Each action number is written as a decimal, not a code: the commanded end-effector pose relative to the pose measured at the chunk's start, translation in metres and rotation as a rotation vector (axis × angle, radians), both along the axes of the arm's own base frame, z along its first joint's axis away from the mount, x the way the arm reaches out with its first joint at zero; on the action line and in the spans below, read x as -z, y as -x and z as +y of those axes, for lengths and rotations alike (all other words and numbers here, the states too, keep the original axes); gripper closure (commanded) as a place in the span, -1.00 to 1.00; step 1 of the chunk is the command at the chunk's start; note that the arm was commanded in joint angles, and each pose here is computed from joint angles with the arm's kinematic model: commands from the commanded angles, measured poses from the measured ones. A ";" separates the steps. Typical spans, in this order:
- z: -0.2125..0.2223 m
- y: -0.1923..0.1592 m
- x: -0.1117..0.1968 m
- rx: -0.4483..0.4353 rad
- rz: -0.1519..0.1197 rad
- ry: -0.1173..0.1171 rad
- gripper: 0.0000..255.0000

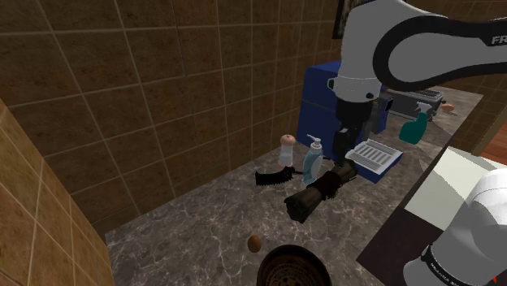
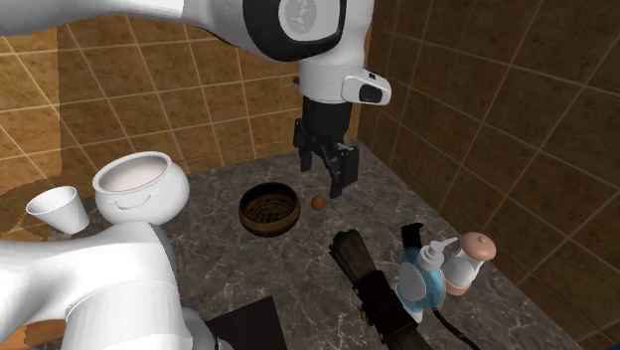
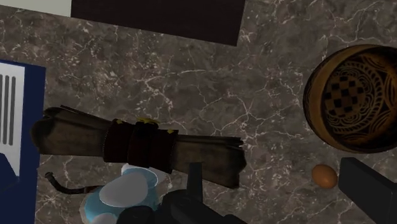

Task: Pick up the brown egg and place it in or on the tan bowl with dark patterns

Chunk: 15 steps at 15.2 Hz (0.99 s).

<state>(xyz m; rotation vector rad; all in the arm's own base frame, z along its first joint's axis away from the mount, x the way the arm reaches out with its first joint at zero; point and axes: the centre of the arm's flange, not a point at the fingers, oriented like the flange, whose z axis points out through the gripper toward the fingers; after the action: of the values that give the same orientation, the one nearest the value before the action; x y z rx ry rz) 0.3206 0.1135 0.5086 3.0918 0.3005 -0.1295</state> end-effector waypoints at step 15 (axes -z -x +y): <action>0.133 -0.064 0.157 -0.014 0.031 0.026 -1.00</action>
<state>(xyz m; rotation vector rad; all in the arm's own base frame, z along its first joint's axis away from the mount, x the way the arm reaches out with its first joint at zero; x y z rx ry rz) 0.3787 0.2381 0.3637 3.0632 0.3175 -0.1770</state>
